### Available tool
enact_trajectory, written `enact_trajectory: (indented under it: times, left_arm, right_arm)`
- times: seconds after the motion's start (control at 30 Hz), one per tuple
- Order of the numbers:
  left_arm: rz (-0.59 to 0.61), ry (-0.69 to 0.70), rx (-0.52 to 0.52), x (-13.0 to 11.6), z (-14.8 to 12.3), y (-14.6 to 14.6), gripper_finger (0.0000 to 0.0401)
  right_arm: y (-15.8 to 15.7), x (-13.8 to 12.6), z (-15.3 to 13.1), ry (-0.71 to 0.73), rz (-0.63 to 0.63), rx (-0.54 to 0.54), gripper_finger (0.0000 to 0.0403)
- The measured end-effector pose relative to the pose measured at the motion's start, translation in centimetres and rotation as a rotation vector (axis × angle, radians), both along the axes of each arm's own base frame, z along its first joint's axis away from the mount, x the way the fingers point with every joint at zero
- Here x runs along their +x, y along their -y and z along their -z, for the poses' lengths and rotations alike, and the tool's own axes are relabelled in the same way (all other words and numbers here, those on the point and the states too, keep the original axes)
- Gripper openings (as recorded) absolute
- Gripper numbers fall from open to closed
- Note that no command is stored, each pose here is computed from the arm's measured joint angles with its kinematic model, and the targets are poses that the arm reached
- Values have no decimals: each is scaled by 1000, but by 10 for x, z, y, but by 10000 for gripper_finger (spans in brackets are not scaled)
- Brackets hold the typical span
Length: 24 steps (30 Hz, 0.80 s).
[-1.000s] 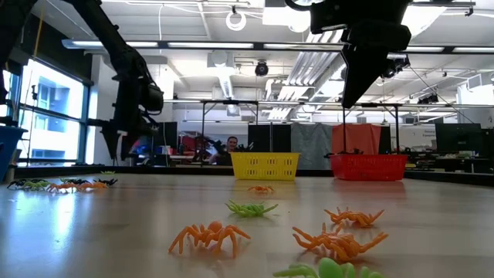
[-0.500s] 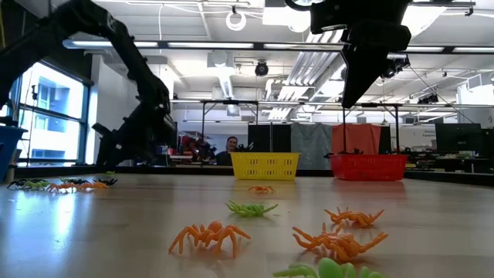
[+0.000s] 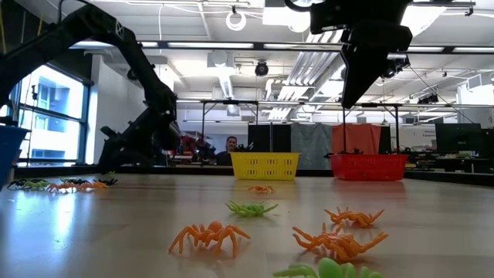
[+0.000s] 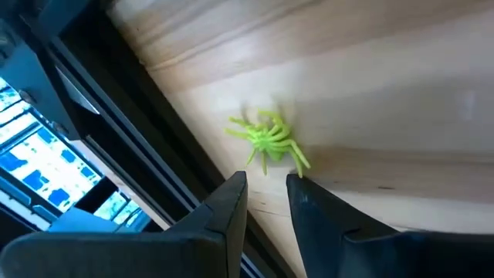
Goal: Sort Halloween decoration
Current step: Put the green spider toy into the yellow bin
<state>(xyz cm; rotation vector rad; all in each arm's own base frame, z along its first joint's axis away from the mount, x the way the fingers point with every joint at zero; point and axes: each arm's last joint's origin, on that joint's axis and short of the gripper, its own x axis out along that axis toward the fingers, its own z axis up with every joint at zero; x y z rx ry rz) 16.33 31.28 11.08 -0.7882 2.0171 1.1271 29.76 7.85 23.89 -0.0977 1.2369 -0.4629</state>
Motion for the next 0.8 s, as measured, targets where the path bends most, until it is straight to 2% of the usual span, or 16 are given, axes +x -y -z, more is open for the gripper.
enact_trajectory:
  times: [0.3,0.63,0.8]
  left_arm:
    - [-25,33,9,-11,0,-8,88]
    - [46,75,-45,-12,-1,-12,88]
    - [60,112,11,-7,-9,-18,88]
  right_arm:
    - [0,0,0,3,7,1,83]
    - [4,1,0,2,16,2,83]
    - [9,2,0,1,31,2,83]
